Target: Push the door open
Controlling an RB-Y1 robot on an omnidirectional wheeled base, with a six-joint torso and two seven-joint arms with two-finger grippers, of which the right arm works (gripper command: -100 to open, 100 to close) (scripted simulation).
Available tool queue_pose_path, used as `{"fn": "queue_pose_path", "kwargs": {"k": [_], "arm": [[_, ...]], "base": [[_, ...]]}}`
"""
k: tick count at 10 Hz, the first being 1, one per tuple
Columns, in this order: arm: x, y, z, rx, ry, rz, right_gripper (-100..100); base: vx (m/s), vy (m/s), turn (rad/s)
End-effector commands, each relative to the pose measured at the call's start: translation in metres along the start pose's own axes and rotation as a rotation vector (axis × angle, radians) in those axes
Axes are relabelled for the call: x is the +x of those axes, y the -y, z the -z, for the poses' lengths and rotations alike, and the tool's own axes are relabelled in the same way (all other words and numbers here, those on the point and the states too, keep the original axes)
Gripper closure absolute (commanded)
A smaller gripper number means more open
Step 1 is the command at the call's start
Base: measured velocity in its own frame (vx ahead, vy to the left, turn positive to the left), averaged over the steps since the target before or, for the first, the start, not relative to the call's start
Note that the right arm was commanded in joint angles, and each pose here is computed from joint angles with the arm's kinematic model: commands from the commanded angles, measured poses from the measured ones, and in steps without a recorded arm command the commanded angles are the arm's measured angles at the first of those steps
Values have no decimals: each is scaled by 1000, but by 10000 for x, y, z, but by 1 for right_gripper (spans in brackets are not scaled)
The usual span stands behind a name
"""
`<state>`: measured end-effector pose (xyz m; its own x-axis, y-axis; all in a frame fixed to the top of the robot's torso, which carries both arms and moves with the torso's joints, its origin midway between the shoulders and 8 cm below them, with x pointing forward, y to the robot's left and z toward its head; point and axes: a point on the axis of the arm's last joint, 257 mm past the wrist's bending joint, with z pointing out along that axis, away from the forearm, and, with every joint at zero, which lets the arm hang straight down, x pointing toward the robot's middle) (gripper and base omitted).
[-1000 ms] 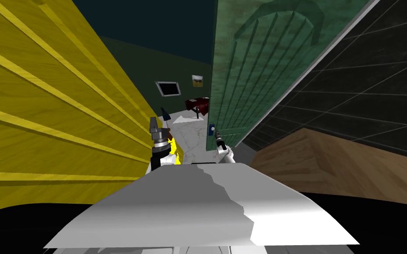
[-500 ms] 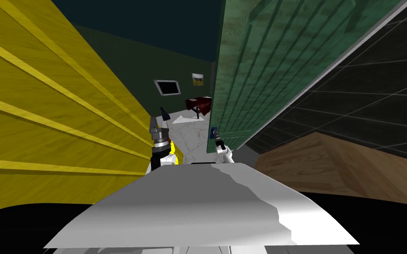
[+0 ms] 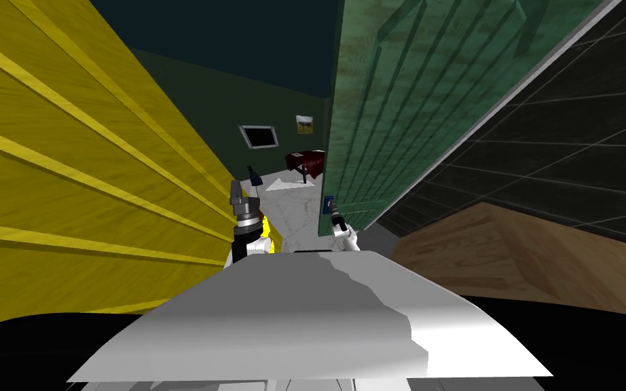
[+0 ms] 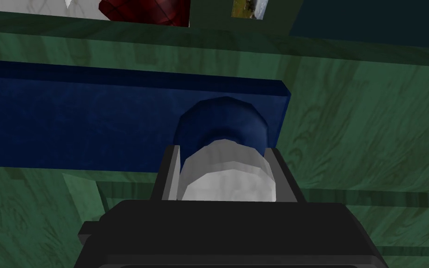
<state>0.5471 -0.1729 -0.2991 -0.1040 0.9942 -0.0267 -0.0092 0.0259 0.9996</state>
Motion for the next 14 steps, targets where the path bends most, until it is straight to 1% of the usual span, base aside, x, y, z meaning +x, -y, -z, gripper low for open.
{"fn": "queue_pose_path", "kwargs": {"k": [1, 3, 4, 7, 8, 11, 14], "arm": [[9, 3, 12, 1, -7, 9, 100], [26, 7, 24, 2, -14, 18, 100], [39, 9, 33, 2, -19, 23, 100], [116, 20, 70, 4, -42, 39, 100], [185, 39, 110, 7, -56, 47, -100], [416, 69, 219, 12, -99, 62, -100], [783, 87, 372, 15, -156, 60, -100]], "base": [[117, 15, -204], [207, 8, -118], [249, -3, -217], [225, -27, -295], [103, -27, -216], [-86, -6, -123], [-92, -7, -187]]}}
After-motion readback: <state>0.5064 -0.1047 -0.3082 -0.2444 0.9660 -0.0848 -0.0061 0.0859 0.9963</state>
